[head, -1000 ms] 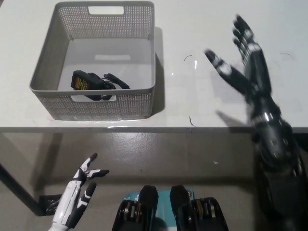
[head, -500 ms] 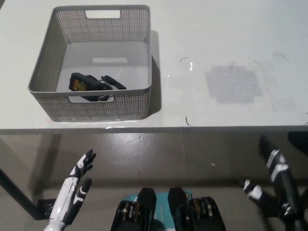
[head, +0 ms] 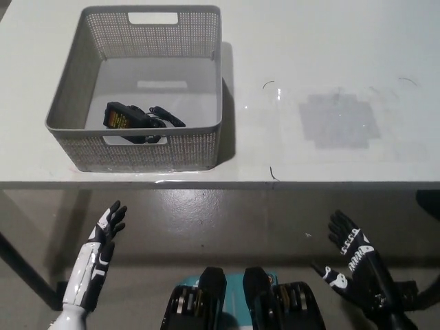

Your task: Use the right hand to pick up a black power cord and place it into a container on the left hand side

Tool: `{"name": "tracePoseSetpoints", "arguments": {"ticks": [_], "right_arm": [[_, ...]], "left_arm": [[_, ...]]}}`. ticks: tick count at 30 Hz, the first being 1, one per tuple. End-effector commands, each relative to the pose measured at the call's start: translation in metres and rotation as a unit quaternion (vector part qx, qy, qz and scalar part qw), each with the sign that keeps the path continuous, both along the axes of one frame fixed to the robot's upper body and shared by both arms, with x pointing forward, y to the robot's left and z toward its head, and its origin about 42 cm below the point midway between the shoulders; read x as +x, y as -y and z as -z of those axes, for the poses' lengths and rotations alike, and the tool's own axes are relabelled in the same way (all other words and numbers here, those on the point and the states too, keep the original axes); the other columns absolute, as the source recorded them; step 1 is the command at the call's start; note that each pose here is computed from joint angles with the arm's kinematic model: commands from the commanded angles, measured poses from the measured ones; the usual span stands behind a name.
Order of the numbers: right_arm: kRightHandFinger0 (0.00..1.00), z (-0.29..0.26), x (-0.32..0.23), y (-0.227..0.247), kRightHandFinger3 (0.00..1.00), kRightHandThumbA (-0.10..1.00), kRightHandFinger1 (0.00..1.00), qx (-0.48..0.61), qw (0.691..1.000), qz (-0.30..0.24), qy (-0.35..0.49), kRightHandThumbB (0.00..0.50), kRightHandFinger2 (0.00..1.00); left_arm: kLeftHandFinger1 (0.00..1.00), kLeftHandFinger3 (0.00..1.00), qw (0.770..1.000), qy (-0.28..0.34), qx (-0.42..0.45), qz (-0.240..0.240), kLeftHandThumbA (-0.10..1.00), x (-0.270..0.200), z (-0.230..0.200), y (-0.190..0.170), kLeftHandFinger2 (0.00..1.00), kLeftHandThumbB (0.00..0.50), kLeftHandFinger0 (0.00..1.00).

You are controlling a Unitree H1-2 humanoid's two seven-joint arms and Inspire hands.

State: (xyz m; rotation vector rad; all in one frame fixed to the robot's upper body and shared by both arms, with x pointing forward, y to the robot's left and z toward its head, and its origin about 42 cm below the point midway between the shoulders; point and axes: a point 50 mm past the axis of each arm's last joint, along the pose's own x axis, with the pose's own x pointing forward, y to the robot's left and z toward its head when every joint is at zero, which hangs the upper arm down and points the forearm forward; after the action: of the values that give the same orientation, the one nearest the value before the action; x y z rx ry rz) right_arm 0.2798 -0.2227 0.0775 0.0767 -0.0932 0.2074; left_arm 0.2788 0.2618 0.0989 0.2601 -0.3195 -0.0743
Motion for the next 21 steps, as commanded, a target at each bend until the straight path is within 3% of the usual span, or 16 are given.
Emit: {"name": "tracePoseSetpoints", "arguments": {"ticks": [1,8,12,21], "right_arm": [[1.00,-0.011,0.012,0.003,1.00,1.00,1.00,0.045,0.999,-0.010,0.019,0.334,1.00],[1.00,-0.012,0.015,0.010,1.00,1.00,1.00,0.051,0.998,-0.006,0.024,0.327,1.00],[1.00,-0.015,0.016,0.011,1.00,1.00,1.00,0.054,0.998,-0.009,0.025,0.297,1.00],[1.00,-0.019,0.022,0.012,1.00,1.00,1.00,0.052,0.998,-0.010,0.030,0.320,1.00]], "left_arm": [[1.00,1.00,0.999,0.040,-0.006,0.005,1.00,0.009,-0.015,-0.004,1.00,0.352,1.00],[1.00,1.00,0.999,0.046,0.005,0.006,1.00,0.016,-0.018,-0.001,1.00,0.359,1.00],[1.00,1.00,0.999,0.047,0.009,0.005,1.00,0.018,-0.018,0.000,1.00,0.355,1.00],[1.00,1.00,0.999,0.052,0.015,0.005,1.00,0.021,-0.021,-0.001,1.00,0.339,1.00]]}}
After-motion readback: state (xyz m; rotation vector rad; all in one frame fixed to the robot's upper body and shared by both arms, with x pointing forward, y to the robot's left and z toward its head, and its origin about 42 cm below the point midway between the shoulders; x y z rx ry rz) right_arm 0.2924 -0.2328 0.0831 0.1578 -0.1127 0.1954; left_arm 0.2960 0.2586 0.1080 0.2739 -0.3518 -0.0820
